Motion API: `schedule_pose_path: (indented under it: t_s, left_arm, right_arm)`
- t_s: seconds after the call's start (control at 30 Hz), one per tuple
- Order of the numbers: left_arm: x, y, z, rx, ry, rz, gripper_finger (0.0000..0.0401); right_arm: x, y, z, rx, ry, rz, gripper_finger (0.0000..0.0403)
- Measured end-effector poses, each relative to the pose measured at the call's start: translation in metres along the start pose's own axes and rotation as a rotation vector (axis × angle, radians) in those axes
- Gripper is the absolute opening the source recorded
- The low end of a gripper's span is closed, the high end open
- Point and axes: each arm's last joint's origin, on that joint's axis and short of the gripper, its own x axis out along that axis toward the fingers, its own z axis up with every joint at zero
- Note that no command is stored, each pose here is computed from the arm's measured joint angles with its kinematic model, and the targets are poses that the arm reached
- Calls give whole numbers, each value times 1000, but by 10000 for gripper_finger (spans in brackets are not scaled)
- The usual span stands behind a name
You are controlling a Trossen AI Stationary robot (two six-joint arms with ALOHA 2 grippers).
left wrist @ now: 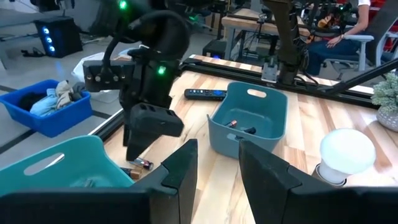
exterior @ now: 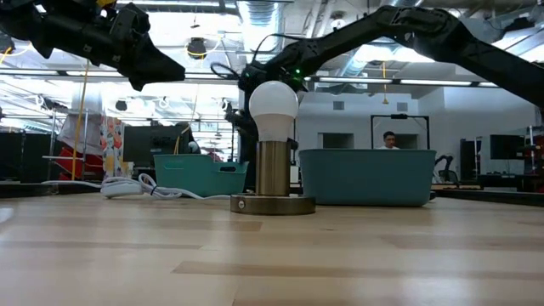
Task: Sort batteries
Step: Put the silver battery into the green bin
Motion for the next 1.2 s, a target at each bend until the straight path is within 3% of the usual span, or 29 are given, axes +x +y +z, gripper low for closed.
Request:
schedule_pose_path:
  t_s: [0.23,0.37,0.77,0.9,1.2]
  left_arm:
    - [0,0,-2,3,17,1,111]
    - [0,0,-2,9,25,1,111]
    - [0,0,-4,5,47,2,111]
    - [3,0,-5,-9,56,3,111]
    - [11,1,-11,-21,105,5,111]
  right_arm:
    - [-14,4,8,-26,-64,18,218]
    - [-37,0,6,-58,-42,-64,192]
    - [-28,-37,-10,-137,233,-184,21]
    - [-31,-38,-7,-256,234,-133,8]
    - [-21,-28,-14,-711,284,-53,14]
